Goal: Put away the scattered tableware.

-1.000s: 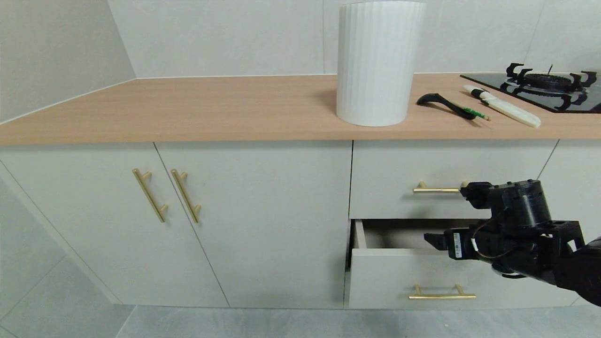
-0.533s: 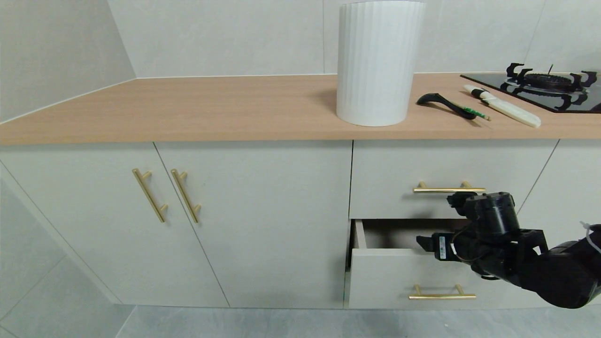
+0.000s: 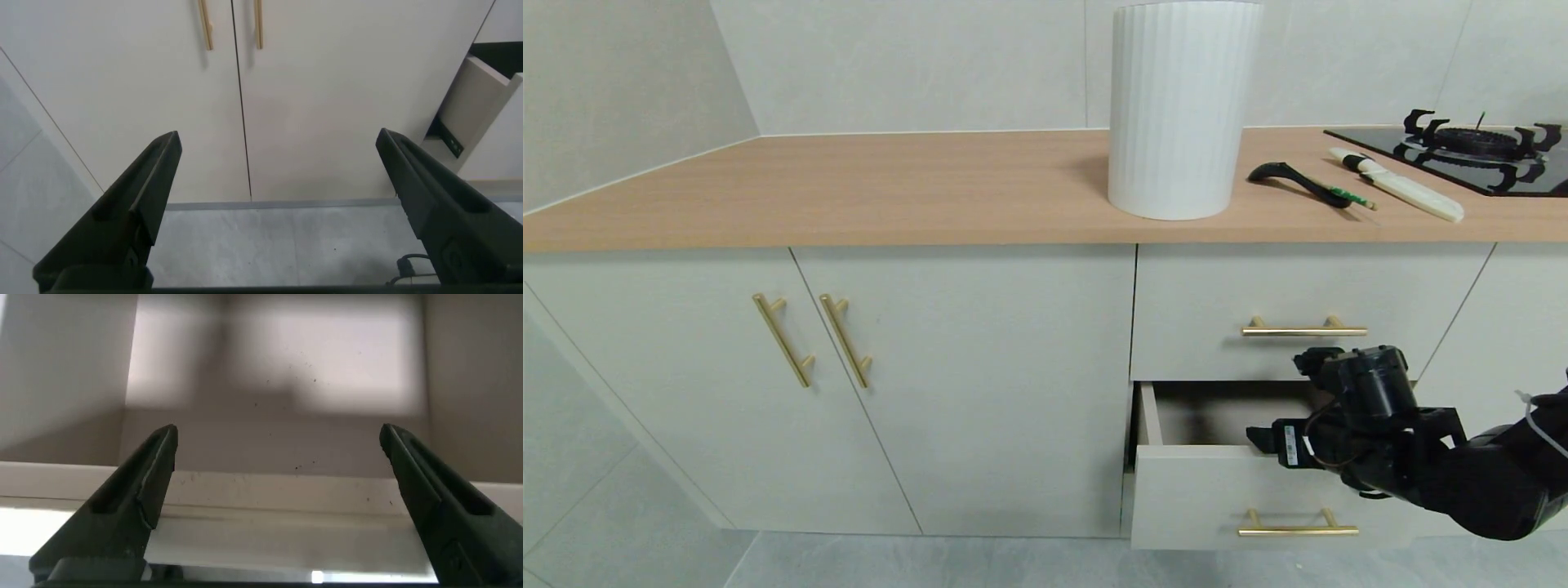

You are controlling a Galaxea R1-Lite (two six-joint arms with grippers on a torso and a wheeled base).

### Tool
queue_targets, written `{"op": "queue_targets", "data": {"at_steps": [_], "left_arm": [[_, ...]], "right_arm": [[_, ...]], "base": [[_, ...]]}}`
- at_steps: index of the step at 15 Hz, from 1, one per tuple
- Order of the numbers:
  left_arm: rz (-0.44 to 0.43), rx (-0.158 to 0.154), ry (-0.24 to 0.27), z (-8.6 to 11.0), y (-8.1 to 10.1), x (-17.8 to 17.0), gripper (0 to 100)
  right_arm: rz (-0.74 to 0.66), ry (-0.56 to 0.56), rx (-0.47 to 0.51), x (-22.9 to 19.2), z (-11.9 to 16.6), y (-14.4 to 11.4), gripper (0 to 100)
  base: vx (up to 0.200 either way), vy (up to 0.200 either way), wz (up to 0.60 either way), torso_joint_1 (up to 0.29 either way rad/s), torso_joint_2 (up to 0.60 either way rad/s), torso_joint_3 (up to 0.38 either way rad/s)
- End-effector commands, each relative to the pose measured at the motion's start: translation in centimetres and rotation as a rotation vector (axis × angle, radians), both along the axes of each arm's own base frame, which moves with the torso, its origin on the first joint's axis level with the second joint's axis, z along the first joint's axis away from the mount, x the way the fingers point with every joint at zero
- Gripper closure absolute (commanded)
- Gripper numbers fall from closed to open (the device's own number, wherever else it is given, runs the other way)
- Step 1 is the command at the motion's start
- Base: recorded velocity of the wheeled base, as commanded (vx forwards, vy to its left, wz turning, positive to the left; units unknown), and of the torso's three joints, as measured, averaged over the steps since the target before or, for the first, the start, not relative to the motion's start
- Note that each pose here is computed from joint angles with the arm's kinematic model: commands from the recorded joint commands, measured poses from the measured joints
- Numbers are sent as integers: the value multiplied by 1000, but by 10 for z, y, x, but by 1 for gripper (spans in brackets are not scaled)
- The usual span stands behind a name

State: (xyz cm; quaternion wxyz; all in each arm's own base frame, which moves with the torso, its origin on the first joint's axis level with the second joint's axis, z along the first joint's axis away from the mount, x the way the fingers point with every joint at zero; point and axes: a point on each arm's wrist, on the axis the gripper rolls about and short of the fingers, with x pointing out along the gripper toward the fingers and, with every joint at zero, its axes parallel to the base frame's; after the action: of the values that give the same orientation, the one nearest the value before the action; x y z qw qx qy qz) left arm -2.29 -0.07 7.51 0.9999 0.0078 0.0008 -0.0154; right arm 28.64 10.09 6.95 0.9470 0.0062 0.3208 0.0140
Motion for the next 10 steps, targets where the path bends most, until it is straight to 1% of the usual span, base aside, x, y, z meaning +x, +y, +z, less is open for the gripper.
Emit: {"op": "queue_targets", "data": {"at_steps": [1, 5, 7, 10], "left_arm": [[0, 0, 1, 0, 0, 0, 0], [0, 0, 1, 0, 0, 0, 0], [0, 0, 1, 0, 0, 0, 0], [0, 0, 1, 0, 0, 0, 0]], "right_arm": [[9, -6, 3, -7, 10, -2, 0], [82, 62, 29, -27, 30, -4, 0], [154, 129, -17, -44, 39, -4, 0], [211, 197, -62, -57, 39, 1, 0]], "base": [[0, 0, 0, 0, 0, 0], [0, 0, 0, 0, 0, 0], [0, 0, 0, 0, 0, 0], [0, 0, 0, 0, 0, 0]]}}
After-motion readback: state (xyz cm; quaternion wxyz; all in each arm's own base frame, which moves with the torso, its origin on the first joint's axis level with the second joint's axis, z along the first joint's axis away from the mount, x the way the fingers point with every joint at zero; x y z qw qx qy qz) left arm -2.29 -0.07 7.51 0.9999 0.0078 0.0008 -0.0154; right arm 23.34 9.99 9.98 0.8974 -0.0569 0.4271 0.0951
